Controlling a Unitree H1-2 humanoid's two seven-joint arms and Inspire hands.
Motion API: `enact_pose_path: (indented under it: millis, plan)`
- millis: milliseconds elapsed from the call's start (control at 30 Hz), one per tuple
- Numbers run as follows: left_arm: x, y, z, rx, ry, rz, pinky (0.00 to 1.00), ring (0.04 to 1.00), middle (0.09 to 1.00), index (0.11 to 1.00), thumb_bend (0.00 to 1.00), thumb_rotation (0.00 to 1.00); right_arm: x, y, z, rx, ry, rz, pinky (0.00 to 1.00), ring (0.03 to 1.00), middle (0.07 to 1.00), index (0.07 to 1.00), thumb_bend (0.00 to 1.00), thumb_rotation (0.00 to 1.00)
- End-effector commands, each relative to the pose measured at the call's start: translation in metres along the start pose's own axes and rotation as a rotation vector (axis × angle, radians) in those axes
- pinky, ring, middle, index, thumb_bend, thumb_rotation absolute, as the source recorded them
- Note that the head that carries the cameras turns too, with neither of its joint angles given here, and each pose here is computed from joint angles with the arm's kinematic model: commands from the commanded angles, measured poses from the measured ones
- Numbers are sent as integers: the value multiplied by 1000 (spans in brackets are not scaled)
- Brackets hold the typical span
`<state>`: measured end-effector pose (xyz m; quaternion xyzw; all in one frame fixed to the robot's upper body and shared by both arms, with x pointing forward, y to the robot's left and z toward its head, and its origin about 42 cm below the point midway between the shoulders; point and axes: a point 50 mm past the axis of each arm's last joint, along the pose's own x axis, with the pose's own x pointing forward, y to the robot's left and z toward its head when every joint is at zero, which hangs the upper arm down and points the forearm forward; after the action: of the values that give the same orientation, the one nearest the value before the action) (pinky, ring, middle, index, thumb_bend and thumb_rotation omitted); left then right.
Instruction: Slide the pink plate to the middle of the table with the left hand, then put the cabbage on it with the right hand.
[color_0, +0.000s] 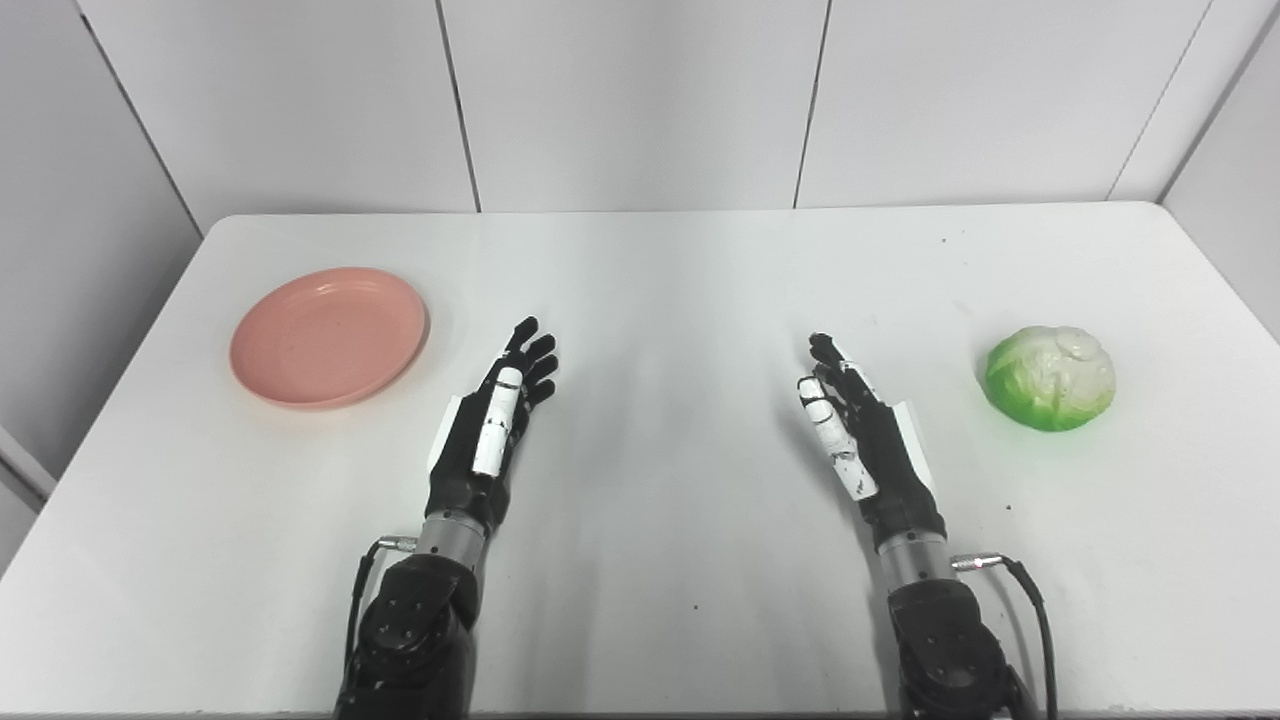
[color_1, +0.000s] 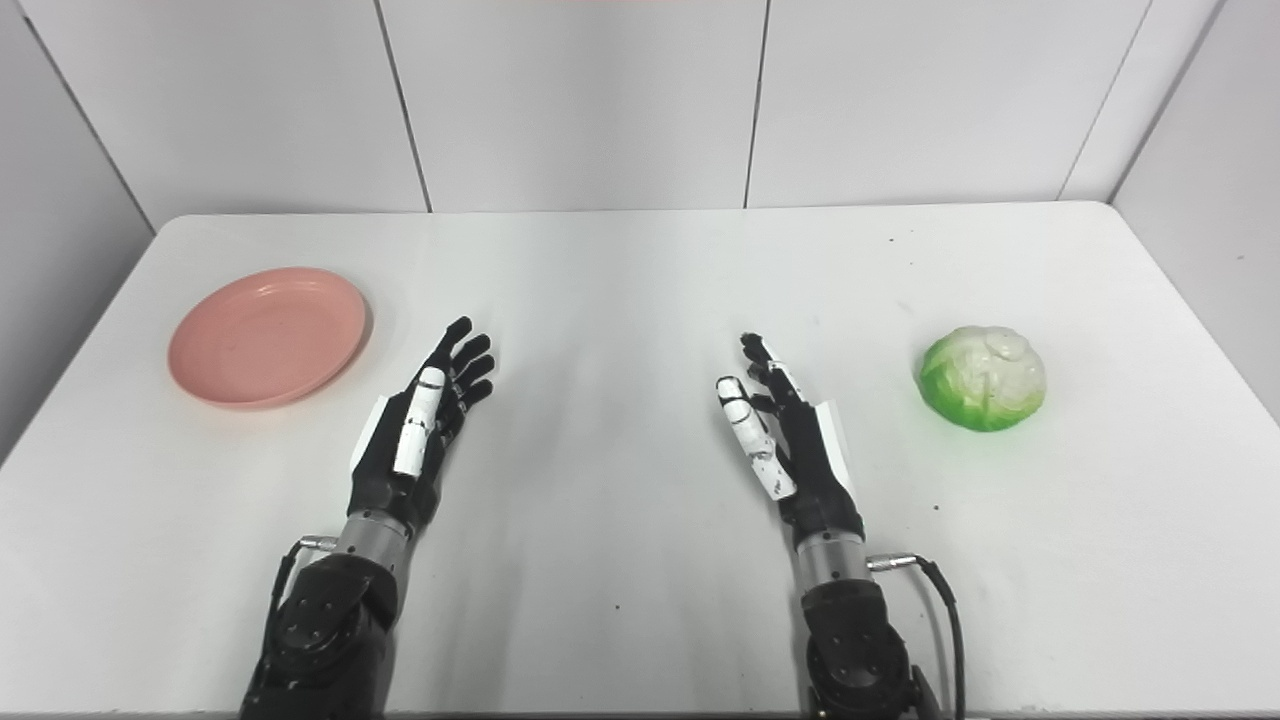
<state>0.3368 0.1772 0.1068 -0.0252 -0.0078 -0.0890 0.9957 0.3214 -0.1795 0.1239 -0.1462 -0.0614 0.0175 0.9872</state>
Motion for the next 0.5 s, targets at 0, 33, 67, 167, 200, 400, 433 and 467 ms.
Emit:
enact_pose_path:
  millis: [0,33,67,167,200,400,433,467]
  plan:
    - [-5,-1,-15,-3,63,-9,911,919,923,919,413,1000,0,-2,2,3,-13,-8,819,890,905,887,307,1000]
    - [-5,-1,-15,-3,62,-9,912,919,923,919,412,1000,0,-2,2,2,-12,-7,819,890,906,887,308,1000]
    - [-5,-1,-15,-3,63,-10,913,920,924,918,412,1000,0,-2,2,1,-12,-7,818,890,905,888,310,1000]
    - [-5,-1,-14,-2,65,-8,915,920,925,919,412,1000,0,-2,2,-1,-12,-8,814,887,904,888,305,1000]
    - [-5,-1,-14,0,64,-8,915,919,924,918,411,1000,0,-2,2,-2,-12,-8,812,886,903,887,302,1000]
    - [-5,-1,-15,0,61,-12,916,920,925,919,414,1000,0,-2,2,5,-11,-7,826,896,910,891,296,1000]
    - [-5,-1,-15,0,61,-12,915,919,924,918,416,1000,0,-2,2,4,-11,-6,817,892,909,891,296,1000]
    - [-5,-1,-15,2,60,-12,912,918,923,917,417,1000,0,-2,2,3,-12,-6,811,890,909,891,296,1000]
